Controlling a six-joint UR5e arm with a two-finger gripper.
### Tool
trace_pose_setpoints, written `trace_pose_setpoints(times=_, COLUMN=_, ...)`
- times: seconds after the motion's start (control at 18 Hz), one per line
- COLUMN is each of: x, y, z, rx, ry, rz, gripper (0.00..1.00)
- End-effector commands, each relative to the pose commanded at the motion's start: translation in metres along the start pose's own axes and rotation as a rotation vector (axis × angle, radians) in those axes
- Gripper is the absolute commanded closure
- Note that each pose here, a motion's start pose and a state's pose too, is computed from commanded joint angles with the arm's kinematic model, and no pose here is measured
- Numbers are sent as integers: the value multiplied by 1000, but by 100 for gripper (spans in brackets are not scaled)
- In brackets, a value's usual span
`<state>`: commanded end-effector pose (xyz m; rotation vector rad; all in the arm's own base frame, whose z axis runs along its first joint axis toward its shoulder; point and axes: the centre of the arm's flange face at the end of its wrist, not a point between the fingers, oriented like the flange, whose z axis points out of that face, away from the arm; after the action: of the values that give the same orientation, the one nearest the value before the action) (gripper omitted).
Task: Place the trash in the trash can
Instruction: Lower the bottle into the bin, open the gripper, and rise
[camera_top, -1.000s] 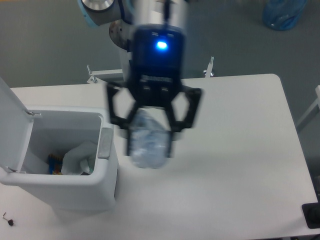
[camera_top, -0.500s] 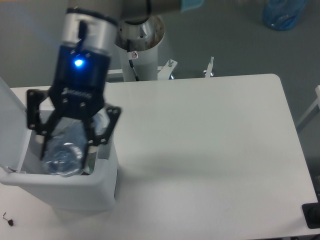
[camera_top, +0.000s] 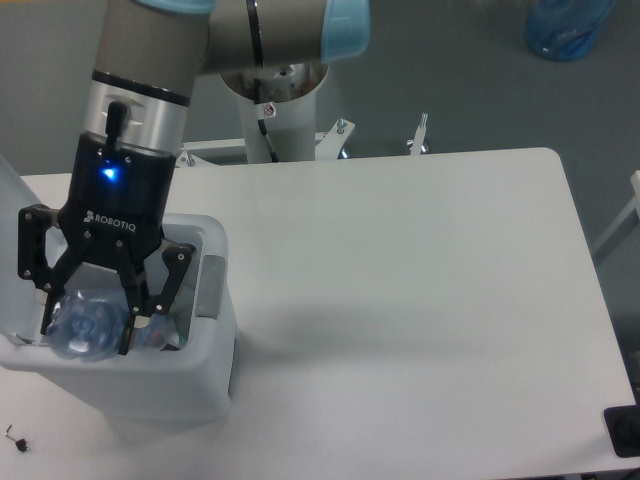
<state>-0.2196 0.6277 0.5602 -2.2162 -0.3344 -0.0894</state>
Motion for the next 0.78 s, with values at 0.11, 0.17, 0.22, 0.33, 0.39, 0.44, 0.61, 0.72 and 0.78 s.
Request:
trace_pose_setpoints(times=0.11, x=-12, y=-3, z=-7, rx=11, ry=-17, rz=-12, gripper=0)
trace_pose_setpoints(times=0.17, x=-23, y=-4, z=-10, rx=14, ry=-32, rz=-19, gripper=0)
trace_pose_setpoints(times=0.22, x=-35, y=-4, z=-13, rx=16, ry=-49, rz=-24, gripper=0)
trace_pose_setpoints(times=0.33, x=-61, y=-3, z=-20, rx=20, ry=-79, rz=-24, gripper=0)
trace_pose_setpoints(times=0.39, x=-80, y=-2, z=-25, rx=21, ry=-102, rz=-20, gripper=0)
trace_pose_setpoints(times=0.44, x=-95, y=-2, z=-30, rx=22, ry=-123, rz=-4, gripper=0)
trace_pose_setpoints(times=0.61, x=-133, y=7, z=-47, rx=-28, ry=-247, rz=51, gripper=0)
trace_pose_setpoints(times=0.72, x=-138, y=7, z=-73, rx=-85, ry=-339, rz=109, gripper=0)
trace_pose_setpoints(times=0.78, x=-141, y=12, z=-77, rx=-130, ry=-368, rz=154, gripper=0)
